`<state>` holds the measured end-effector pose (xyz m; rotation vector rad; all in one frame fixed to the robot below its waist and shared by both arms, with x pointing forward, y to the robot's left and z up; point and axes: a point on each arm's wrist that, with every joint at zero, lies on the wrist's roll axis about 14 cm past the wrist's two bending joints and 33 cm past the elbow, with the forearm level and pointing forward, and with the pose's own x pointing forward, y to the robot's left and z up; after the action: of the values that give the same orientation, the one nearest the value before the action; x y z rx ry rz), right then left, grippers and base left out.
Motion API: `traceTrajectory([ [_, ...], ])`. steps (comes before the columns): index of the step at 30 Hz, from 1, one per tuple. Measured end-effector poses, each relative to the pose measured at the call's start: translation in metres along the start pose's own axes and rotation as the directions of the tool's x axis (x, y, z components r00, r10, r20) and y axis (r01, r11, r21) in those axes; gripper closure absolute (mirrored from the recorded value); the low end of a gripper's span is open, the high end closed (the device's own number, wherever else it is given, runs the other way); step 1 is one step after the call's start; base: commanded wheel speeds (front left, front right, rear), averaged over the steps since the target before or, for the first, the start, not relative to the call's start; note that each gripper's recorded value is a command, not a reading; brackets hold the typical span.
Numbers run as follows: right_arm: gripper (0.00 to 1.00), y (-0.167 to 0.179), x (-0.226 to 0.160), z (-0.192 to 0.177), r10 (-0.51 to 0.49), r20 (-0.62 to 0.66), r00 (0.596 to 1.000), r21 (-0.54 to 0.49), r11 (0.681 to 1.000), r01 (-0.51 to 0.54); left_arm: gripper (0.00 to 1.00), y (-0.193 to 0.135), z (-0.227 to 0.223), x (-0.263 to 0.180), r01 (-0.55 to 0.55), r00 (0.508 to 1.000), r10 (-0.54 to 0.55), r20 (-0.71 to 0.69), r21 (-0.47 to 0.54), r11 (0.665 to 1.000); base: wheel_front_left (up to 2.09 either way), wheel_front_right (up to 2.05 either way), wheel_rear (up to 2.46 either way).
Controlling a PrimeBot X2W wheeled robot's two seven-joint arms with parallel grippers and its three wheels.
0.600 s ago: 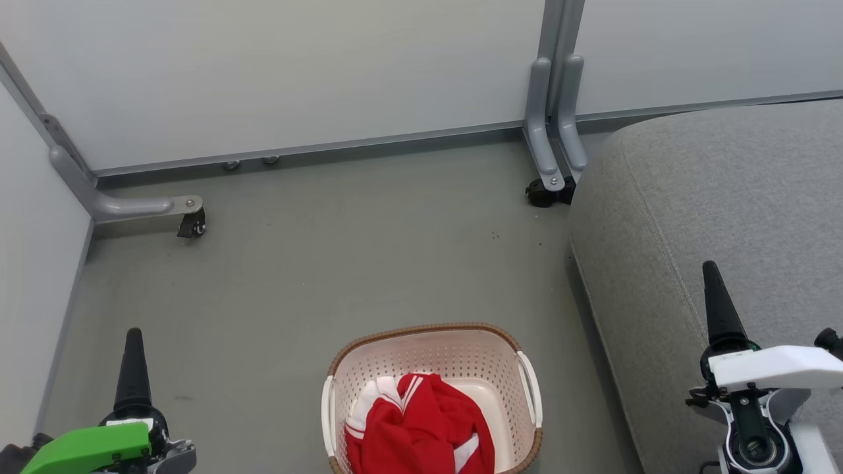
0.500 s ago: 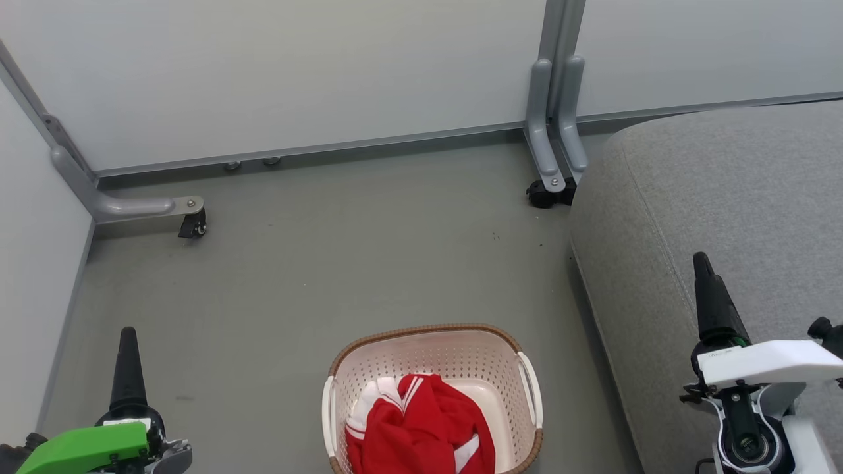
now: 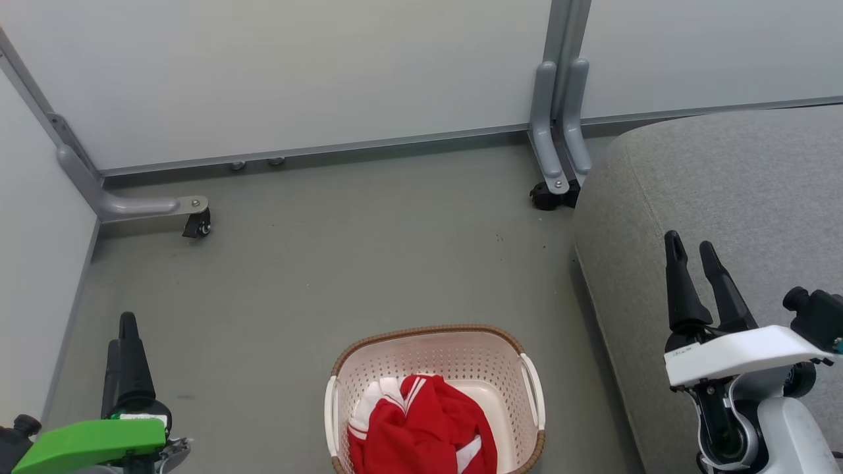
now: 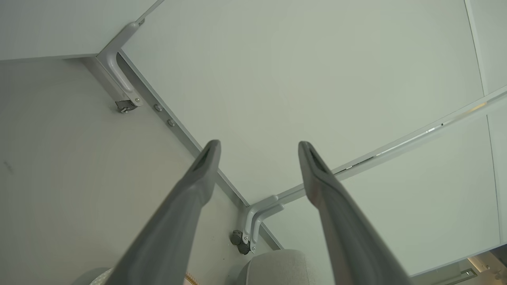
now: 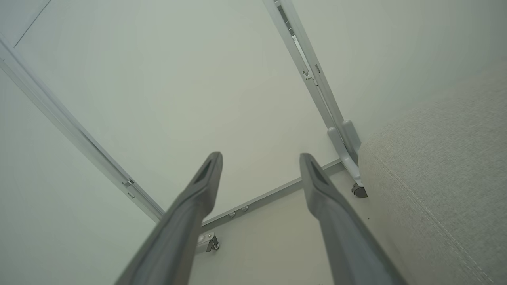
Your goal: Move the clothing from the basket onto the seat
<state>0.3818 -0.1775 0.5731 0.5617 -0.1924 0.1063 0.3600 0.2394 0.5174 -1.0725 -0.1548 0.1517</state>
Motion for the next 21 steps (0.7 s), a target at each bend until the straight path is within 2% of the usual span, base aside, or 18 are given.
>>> traceTrajectory([
  [5,0.00,0.013,0.003,0.005,0.048,0.015,0.999,-0.093,0.995,-0.046,0.00,-0.010,0.000,0.000,0.037,0.999,-0.037,0.002,0.096,0.995,0.00,0.00,0.00],
  [10,0.00,0.023,0.003,0.002,0.085,0.009,0.996,-0.164,0.983,-0.082,0.00,-0.021,-0.004,-0.002,0.068,0.998,-0.067,-0.010,0.210,0.975,0.00,0.00,0.00],
  [16,0.00,0.026,-0.002,-0.002,0.097,0.000,0.995,-0.230,0.969,-0.094,0.00,-0.036,-0.022,-0.007,0.121,0.992,-0.107,-0.059,0.358,0.926,0.00,0.00,0.00],
  [21,0.00,0.022,-0.008,-0.003,0.081,0.002,0.997,-0.257,0.963,-0.078,0.00,-0.037,-0.039,-0.013,0.140,0.989,-0.104,-0.106,0.428,0.893,0.00,0.00,0.00],
])
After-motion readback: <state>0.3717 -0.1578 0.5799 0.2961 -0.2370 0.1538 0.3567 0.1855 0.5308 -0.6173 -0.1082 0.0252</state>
